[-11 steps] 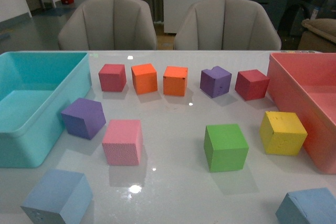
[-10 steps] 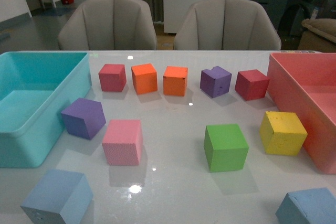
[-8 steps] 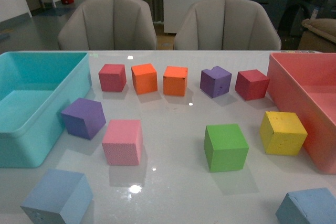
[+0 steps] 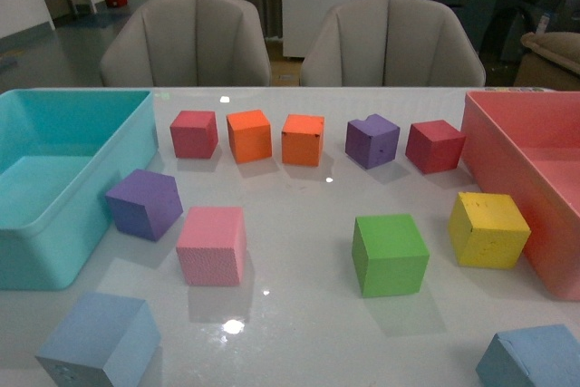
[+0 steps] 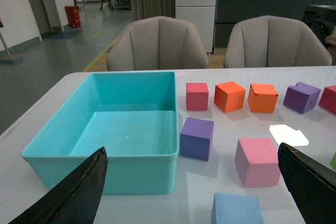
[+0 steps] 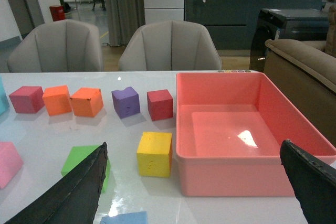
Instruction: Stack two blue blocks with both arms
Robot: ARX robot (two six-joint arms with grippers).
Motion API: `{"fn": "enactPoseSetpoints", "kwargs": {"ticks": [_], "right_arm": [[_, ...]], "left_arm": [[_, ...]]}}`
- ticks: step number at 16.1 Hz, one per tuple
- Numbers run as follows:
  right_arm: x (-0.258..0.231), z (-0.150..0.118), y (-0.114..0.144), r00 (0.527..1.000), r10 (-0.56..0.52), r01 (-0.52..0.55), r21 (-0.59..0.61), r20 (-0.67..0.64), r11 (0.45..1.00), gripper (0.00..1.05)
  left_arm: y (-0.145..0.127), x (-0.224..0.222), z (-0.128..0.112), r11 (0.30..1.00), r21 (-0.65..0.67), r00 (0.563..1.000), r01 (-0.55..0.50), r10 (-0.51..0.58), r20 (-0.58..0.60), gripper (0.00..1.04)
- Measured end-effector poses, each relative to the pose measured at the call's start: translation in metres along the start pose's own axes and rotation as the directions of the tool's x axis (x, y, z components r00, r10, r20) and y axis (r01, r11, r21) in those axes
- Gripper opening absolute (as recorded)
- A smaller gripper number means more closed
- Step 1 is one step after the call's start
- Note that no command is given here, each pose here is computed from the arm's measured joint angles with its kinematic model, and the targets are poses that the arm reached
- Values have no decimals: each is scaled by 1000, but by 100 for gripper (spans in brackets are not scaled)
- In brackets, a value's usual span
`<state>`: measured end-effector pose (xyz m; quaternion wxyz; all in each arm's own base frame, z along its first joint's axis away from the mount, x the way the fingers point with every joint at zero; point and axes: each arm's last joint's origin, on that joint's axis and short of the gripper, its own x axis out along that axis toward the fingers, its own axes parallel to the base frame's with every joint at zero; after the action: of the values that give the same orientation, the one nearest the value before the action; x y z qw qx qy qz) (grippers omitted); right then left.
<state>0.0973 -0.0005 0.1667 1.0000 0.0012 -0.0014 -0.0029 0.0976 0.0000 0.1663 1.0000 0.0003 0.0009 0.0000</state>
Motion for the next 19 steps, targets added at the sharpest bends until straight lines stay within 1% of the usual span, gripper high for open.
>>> {"fn": "enactPoseSetpoints", "kwargs": {"ticks": [5, 6, 7, 8, 9, 10, 11, 12, 13, 14, 17, 19], "right_arm": [[0, 0, 0, 1000, 0, 0, 0, 0, 1000, 98], [0, -1, 0, 999, 8, -8, 9, -34, 1000, 98], [6, 1, -1, 989, 40, -31, 64, -139, 997, 98], [17, 16, -1, 989, 28, -15, 86, -147, 996, 98], [30, 33, 0, 994, 41, -32, 86, -103, 996, 98], [46, 45, 2, 994, 56, -48, 84, -96, 995, 98], [62, 39, 4, 984, 68, -54, 87, -167, 995, 98], [75, 20, 8, 955, 77, -54, 88, -287, 995, 98], [80, 0, 13, 916, 101, -71, 93, -388, 993, 98], [84, -20, 19, 875, 130, -93, 101, -466, 991, 98], [91, -55, 28, 775, 154, -99, 123, -612, 987, 98], [90, -69, 31, 722, 156, -94, 129, -674, 987, 98]], "left_arm": [[0, 0, 0, 1000, 0, 1000, 0, 0, 0, 98], [0, 0, 0, 1000, 0, 1000, 0, 0, 0, 98], [0, 0, 0, 1000, 0, 1000, 0, 0, 0, 98], [0, 0, 0, 1000, 0, 1000, 0, 0, 0, 98], [0, 0, 0, 1000, 0, 1000, 0, 0, 0, 98], [0, 0, 0, 1000, 0, 1000, 0, 0, 0, 98], [0, 0, 0, 1000, 0, 1000, 0, 0, 0, 98], [0, 0, 0, 1000, 0, 1000, 0, 0, 0, 98], [0, 0, 0, 1000, 0, 1000, 0, 0, 0, 98], [0, 0, 0, 1000, 0, 1000, 0, 0, 0, 98], [0, 0, 0, 1000, 0, 1000, 0, 0, 0, 98], [0, 0, 0, 1000, 0, 1000, 0, 0, 0, 98]]}}
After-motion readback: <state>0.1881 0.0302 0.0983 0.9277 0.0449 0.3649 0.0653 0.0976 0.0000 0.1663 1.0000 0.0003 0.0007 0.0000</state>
